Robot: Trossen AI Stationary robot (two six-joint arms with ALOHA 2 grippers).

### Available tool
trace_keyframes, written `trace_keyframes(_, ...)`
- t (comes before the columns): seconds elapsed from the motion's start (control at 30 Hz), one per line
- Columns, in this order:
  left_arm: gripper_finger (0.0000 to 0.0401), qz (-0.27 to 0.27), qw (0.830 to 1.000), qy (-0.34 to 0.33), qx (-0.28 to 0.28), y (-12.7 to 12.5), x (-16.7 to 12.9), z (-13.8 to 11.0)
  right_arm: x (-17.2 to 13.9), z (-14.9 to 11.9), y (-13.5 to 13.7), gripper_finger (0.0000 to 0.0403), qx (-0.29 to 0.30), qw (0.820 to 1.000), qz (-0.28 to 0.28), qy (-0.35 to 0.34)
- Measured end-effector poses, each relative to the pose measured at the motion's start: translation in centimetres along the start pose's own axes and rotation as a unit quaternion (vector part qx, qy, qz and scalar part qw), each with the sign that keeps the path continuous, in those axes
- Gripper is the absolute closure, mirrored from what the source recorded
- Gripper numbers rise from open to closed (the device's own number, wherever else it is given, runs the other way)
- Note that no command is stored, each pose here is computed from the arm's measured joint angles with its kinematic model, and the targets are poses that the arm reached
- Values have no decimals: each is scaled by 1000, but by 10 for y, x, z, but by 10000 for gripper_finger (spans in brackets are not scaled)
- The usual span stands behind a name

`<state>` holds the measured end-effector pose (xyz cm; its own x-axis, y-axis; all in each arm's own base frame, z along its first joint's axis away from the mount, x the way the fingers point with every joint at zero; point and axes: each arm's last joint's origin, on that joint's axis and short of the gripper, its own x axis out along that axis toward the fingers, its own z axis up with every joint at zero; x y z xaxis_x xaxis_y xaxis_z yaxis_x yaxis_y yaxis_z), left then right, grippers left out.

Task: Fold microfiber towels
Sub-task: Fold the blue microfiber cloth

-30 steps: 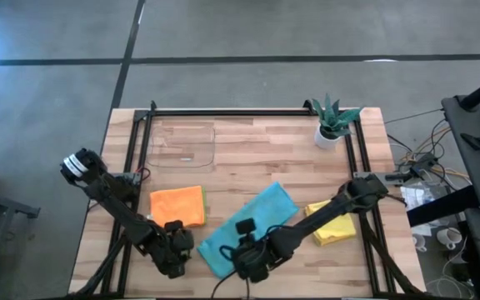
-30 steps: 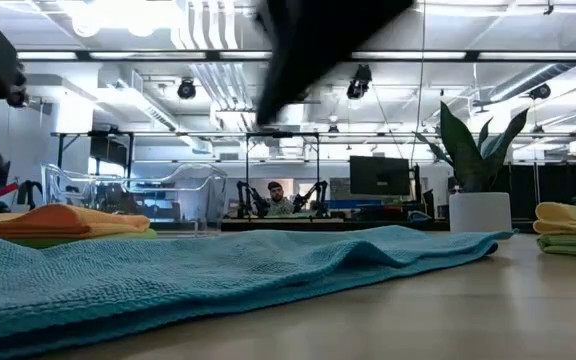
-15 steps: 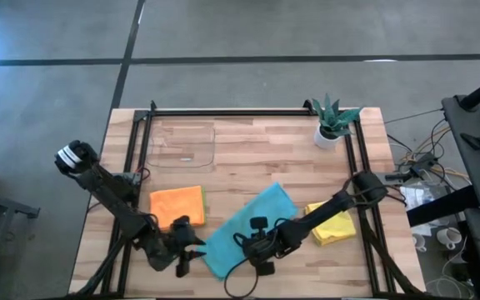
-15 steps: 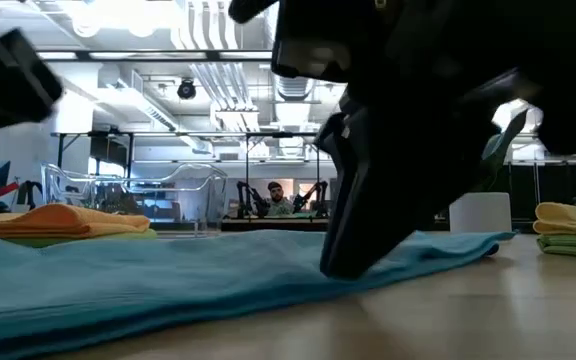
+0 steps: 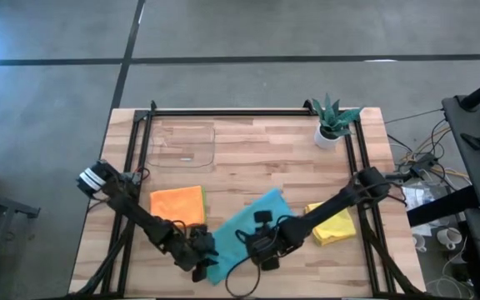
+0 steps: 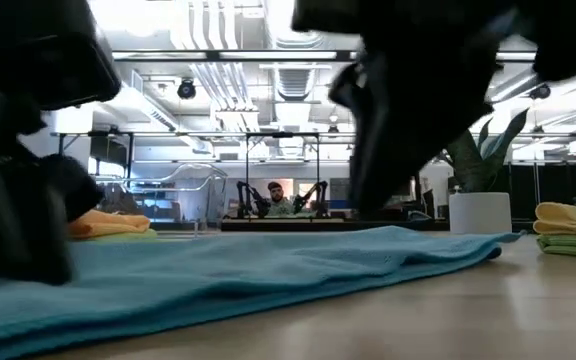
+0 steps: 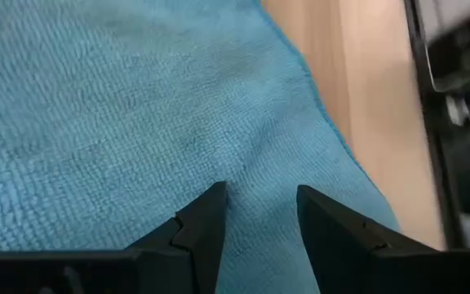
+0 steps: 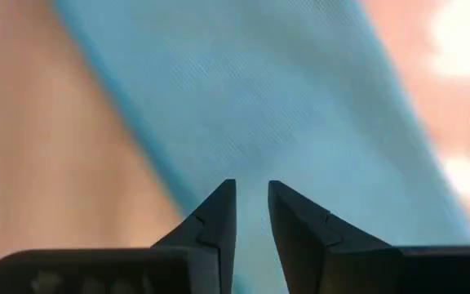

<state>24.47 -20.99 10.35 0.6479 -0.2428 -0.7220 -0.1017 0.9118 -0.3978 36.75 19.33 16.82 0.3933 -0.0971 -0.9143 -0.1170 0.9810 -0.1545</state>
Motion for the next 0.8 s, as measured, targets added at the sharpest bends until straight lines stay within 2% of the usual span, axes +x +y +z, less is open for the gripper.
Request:
trace_keyframes(0.1, 261, -6, 997, 76, -12, 0, -7, -14, -5, -13, -11, 330, 5, 997, -64, 42)
trace_keyframes(0.23, 261, -33, 995, 95, -4, -9, -22, -20, 4, -25, -21, 334, 28, 994, -88, 66)
trace_keyframes(0.3, 261, -44, 995, 90, -2, -11, -30, -20, 15, -30, -21, 336, 45, 995, -69, 57)
trace_keyframes(0.43, 261, -52, 995, 85, -5, -13, -41, -17, 30, -39, -16, 337, 66, 997, 11, 41)
trace_keyframes(0.5, 261, -54, 995, 84, -3, -13, -44, -16, 32, -44, -16, 335, 78, 996, 11, 48)
trace_keyframes(0.7, 261, -34, 996, 81, -1, -8, -46, -17, 9, -54, -23, 317, 84, 992, -36, 89)
trace_keyframes(0.8, 261, -33, 996, 81, 0, -8, -45, -18, -21, -46, -29, 294, 124, 991, -24, 46)
